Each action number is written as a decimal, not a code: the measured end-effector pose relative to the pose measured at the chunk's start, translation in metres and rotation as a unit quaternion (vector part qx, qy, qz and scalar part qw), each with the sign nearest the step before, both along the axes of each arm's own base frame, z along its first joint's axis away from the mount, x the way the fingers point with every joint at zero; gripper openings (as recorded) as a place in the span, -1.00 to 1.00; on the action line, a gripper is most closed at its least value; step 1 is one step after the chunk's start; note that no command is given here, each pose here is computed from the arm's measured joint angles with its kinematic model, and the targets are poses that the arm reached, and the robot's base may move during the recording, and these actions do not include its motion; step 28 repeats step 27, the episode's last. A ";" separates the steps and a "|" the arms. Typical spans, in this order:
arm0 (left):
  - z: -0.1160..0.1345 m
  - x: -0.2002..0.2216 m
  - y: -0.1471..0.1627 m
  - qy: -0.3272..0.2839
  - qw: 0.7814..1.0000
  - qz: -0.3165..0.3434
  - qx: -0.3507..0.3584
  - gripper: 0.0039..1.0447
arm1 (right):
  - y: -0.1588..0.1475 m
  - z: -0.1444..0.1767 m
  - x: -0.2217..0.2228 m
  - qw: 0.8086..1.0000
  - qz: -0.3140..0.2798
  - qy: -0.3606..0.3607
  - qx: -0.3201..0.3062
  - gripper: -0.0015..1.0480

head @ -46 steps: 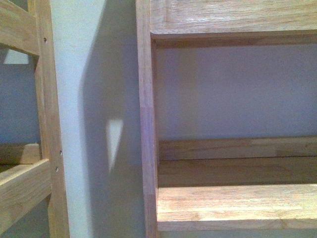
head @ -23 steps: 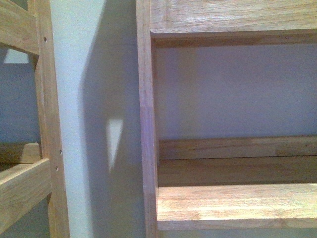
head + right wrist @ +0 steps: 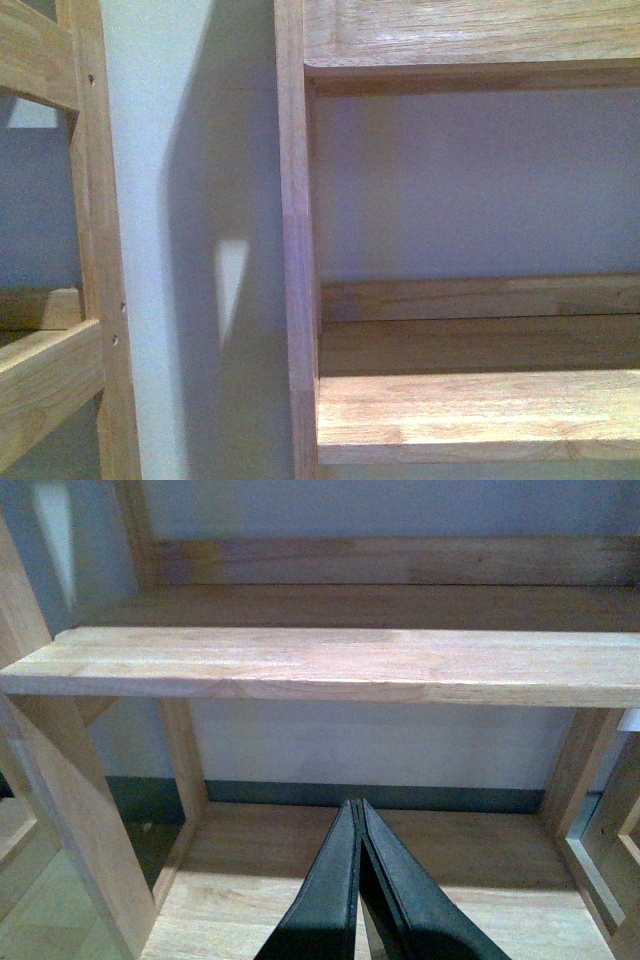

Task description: Put away toys

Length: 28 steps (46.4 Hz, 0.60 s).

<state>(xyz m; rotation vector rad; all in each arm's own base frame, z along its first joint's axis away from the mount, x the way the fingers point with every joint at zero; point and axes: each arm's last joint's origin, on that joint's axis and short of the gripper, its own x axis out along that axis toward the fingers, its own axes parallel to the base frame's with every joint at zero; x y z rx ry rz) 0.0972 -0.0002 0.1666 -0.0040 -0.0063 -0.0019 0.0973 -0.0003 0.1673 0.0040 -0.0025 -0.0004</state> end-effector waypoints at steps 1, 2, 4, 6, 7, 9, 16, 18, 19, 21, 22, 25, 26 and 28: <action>0.000 0.000 0.000 0.000 1.000 0.000 0.000 0.89 | 0.000 0.000 0.000 1.000 0.000 0.000 0.000 -0.55; 0.000 0.000 0.000 0.000 1.000 0.000 0.000 0.89 | 0.000 0.000 0.000 1.000 0.000 0.000 0.000 -0.49; 0.000 0.000 0.000 0.000 1.000 0.000 0.000 0.89 | 0.000 0.000 0.000 1.000 0.000 0.000 0.000 -0.32; 0.000 0.000 0.000 0.000 1.000 0.000 0.000 0.89 | 0.000 0.000 0.000 1.000 0.000 0.000 0.000 -0.16; 0.000 0.000 0.000 0.000 1.000 0.000 0.000 0.89 | 0.000 0.000 0.000 1.000 0.000 0.000 0.000 -0.09; 0.000 0.000 0.000 0.000 1.000 0.000 0.000 0.89 | 0.000 0.000 0.000 1.000 0.000 0.000 0.000 0.07; 0.000 0.000 0.000 0.000 1.000 0.000 0.000 0.89 | 0.000 0.000 0.000 1.000 0.000 0.000 0.000 0.61; 0.000 0.000 0.000 0.000 1.000 0.000 0.000 0.89 | 0.000 0.000 0.000 1.000 0.000 0.000 0.000 0.74; 0.000 0.000 0.000 0.000 1.000 0.000 0.000 0.89 | 0.000 0.000 0.000 1.000 0.000 0.000 0.000 0.83; 0.000 0.000 0.000 0.000 1.000 0.000 0.000 0.89 | 0.000 0.000 0.000 1.000 0.000 0.000 0.000 0.90; 0.000 0.000 0.000 0.000 1.000 0.000 0.000 0.89 | 0.000 0.000 0.000 1.000 0.000 0.000 0.000 0.88; 0.000 0.000 0.000 0.000 1.000 0.000 0.000 0.89 | 0.000 0.000 0.000 1.000 0.000 0.000 0.000 0.87; 0.000 0.000 0.000 0.000 1.000 0.000 0.000 0.89 | 0.000 0.000 0.000 1.000 0.000 0.000 0.000 0.87; 0.000 0.000 0.000 0.000 1.000 0.000 0.000 0.89 | 0.000 0.000 0.000 1.000 0.000 0.000 0.000 0.87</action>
